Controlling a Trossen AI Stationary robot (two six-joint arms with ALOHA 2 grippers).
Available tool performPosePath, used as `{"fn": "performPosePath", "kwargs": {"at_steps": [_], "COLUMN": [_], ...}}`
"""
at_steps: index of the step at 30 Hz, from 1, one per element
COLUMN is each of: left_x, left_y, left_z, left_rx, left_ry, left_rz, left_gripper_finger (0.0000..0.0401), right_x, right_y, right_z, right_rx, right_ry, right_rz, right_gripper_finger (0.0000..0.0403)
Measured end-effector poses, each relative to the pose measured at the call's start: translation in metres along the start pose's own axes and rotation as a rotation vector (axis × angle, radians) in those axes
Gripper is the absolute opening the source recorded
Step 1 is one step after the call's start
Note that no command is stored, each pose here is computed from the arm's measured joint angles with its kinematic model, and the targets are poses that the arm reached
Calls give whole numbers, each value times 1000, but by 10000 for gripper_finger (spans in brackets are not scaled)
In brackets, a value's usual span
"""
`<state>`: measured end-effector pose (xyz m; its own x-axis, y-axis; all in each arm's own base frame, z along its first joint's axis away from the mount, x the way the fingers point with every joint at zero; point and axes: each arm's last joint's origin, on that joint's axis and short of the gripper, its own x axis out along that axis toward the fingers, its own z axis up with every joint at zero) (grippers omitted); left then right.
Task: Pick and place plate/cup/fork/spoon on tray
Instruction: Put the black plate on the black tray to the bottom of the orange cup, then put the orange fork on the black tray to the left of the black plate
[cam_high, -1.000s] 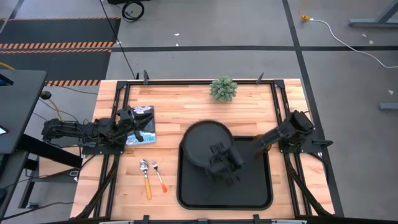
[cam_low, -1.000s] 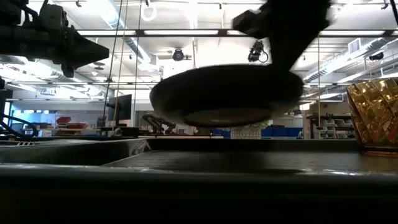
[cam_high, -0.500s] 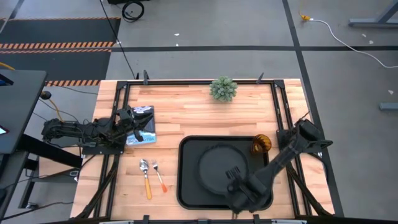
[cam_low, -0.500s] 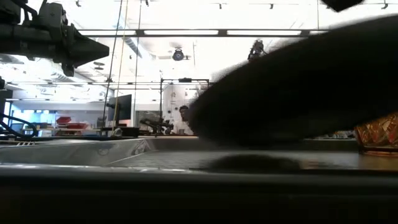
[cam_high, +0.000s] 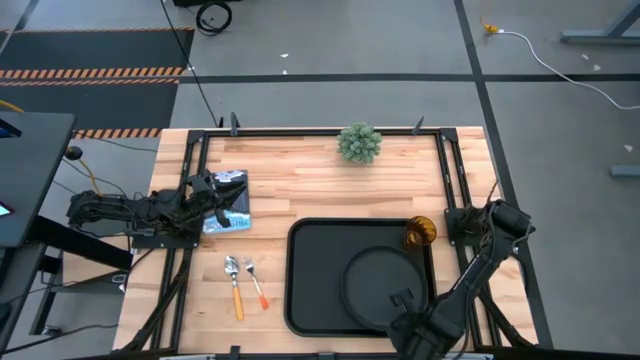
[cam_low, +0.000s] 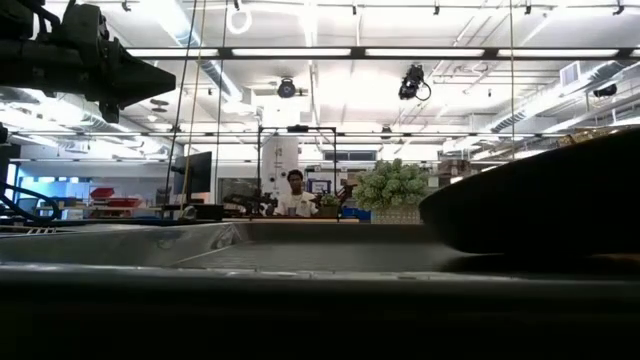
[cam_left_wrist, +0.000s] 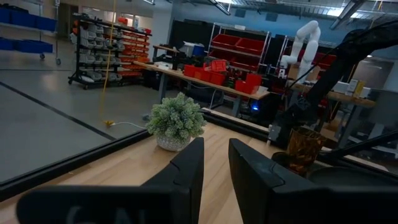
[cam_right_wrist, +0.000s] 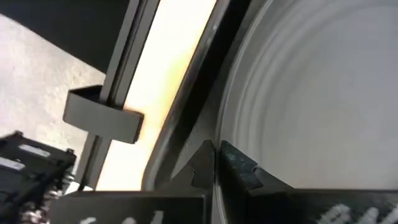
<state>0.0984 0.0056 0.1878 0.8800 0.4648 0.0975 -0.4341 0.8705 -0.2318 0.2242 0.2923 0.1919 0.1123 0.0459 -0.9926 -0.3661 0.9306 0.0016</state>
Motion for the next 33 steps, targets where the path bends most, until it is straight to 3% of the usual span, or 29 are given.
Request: {"fn": "performPosePath", "kwargs": {"at_steps": [5,11,18,23,28,33], "left_x": [0,0,0,0,-1,-4], "left_y": [0,0,0,-1,-8,-13], "left_z": [0,0,0,0,-2,-6], "left_rx": [-1,-1,-4,-9,-7,4], "left_ry": [0,0,0,7,52,119], "left_rz": [-1,-1,-1,-44,-283,-434], "left_gripper_finger": [82,82,82,82,89,102], "right_x": [4,3,-23,-52,-73,-73], "right_y": [1,2,0,-16,-39,-63], "right_z": [-3,-3,17,34,43,48], "right_rx": [122,232,310,338,327,236], "right_ry": [18,48,-7,-134,-247,-251], "right_rz": [13,59,100,-37,-279,-468], "right_gripper_finger": [40,95,129,128,127,127]}}
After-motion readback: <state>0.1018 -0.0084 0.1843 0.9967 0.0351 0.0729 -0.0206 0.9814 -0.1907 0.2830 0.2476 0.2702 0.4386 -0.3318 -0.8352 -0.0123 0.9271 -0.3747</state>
